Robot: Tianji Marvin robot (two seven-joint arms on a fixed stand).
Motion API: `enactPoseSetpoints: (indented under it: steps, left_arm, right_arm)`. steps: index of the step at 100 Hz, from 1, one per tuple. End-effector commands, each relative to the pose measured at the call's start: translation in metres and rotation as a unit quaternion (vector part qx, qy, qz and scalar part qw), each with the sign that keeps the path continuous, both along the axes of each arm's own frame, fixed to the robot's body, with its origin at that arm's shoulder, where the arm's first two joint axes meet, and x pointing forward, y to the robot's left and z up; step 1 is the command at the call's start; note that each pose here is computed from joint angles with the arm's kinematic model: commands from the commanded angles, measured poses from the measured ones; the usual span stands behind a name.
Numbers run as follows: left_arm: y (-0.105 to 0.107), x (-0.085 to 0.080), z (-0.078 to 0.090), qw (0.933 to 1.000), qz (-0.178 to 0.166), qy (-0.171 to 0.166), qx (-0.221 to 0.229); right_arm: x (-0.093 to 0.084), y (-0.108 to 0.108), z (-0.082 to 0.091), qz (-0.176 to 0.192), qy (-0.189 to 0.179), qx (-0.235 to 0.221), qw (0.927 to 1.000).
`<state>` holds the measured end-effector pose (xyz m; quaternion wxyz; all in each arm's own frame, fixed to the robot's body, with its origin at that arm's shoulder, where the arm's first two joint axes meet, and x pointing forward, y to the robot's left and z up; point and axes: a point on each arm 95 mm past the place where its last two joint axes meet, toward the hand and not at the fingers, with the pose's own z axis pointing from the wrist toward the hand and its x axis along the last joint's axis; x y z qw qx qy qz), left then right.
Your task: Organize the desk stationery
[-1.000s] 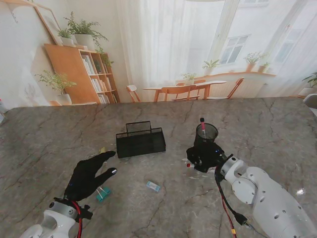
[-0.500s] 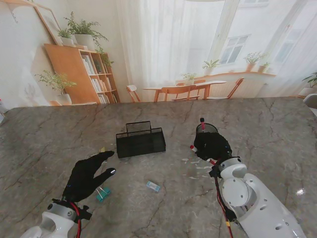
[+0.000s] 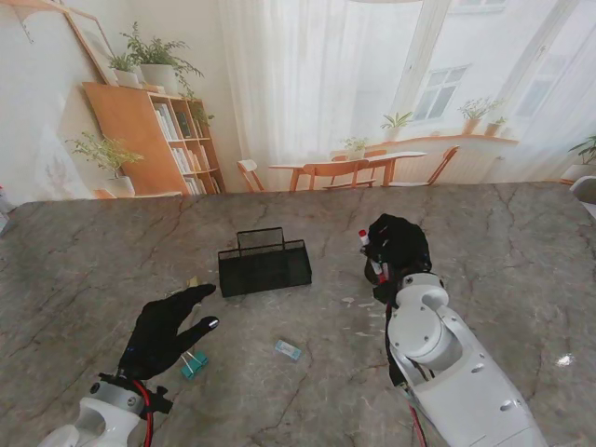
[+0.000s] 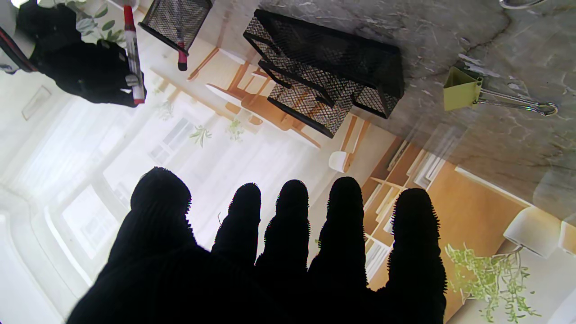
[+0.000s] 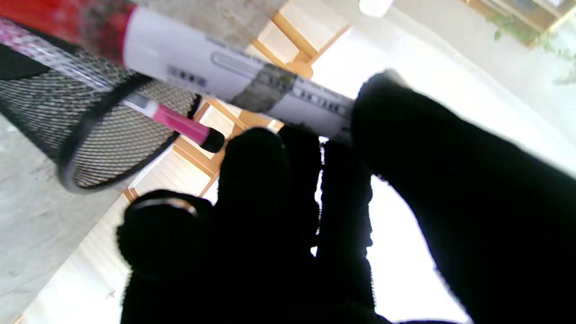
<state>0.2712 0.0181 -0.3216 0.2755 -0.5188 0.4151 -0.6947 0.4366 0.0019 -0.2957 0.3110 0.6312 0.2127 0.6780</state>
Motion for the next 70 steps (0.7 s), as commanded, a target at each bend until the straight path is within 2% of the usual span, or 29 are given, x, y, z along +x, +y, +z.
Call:
enactPoseSetpoints:
  steps: [1,31,70]
  left_arm:
    - [-0.002,-0.001,-0.002,1.0,-0.001,0.004,0.0]
    - [-0.003,0.003,-0.003,0.9999,-0.005,0.013,0.004]
    - [-0.007,0.007,-0.006,0.9996,-0.01,0.025,0.011]
  right_arm:
    - [0.007,0.009,0.019,0.004,-0.019,0.015,0.9997]
    - [0.029,0.01,0.042,-0.026,-0.041,0.03,0.9984]
    - [0.072,-0.004,0.043,-0.067,-0.037,0.021,0.9969]
